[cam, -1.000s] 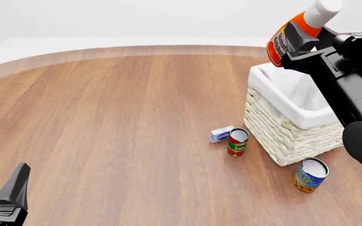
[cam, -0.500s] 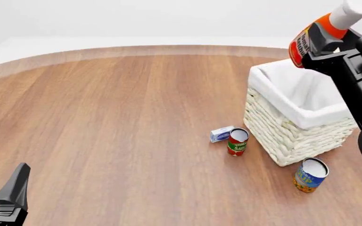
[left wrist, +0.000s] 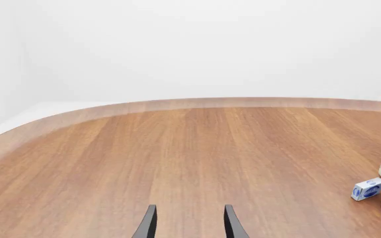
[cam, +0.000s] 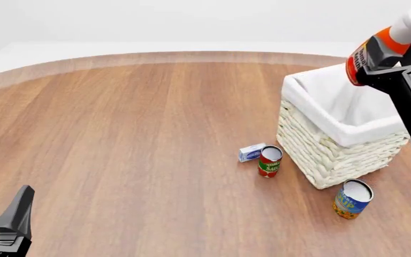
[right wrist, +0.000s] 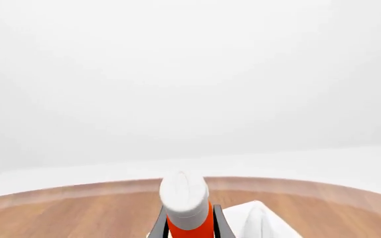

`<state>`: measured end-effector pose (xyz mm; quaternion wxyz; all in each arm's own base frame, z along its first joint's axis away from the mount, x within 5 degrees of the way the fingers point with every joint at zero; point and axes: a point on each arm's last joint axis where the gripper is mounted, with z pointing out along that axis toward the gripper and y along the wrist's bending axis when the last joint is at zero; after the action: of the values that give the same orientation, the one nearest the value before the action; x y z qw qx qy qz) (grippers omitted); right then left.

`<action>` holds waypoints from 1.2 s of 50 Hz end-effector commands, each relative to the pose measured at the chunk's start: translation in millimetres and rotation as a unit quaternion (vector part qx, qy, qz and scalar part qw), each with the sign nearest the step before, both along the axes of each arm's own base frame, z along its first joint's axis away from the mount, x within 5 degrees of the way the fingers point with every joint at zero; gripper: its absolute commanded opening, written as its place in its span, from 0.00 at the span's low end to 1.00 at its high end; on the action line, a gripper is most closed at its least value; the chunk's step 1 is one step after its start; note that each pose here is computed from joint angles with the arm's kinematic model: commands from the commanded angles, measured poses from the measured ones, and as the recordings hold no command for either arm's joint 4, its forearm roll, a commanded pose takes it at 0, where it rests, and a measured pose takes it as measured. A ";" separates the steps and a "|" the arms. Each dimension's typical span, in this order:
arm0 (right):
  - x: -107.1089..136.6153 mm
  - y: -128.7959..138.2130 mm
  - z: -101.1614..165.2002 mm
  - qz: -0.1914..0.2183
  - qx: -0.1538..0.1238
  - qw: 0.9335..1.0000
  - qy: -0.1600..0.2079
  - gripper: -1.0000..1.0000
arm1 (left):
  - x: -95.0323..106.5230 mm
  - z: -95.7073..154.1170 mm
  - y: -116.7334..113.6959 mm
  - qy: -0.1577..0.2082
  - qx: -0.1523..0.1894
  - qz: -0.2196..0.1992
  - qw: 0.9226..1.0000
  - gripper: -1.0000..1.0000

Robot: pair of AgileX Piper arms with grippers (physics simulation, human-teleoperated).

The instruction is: Pick up the ketchup, and put it in the basket.

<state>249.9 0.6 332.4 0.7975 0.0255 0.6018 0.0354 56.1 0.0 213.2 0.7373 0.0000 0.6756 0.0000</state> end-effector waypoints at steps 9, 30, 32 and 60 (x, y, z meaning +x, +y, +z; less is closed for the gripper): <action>7.6 -10.7 -5.4 -0.023 -0.006 1.000 0.020 0.00 | 0.0 0.0 0.0 0.000 0.000 0.000 1.000 1.00; -4.9 -8.1 -10.5 -0.023 -0.026 0.998 0.043 0.00 | 0.0 0.0 0.0 0.000 0.000 0.000 1.000 1.00; -3.2 -7.4 -10.5 -0.021 -0.028 0.998 0.046 0.00 | 0.0 0.0 0.0 0.000 0.000 0.000 1.000 1.00; 17.8 -6.3 -27.5 -0.018 -0.031 0.996 0.079 0.00 | 0.0 0.0 0.0 0.000 0.000 0.000 1.000 1.00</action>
<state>262.3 -5.7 308.3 0.7527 0.0092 0.6582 -0.0059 56.1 0.0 213.2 0.7373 0.0000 0.6756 0.0000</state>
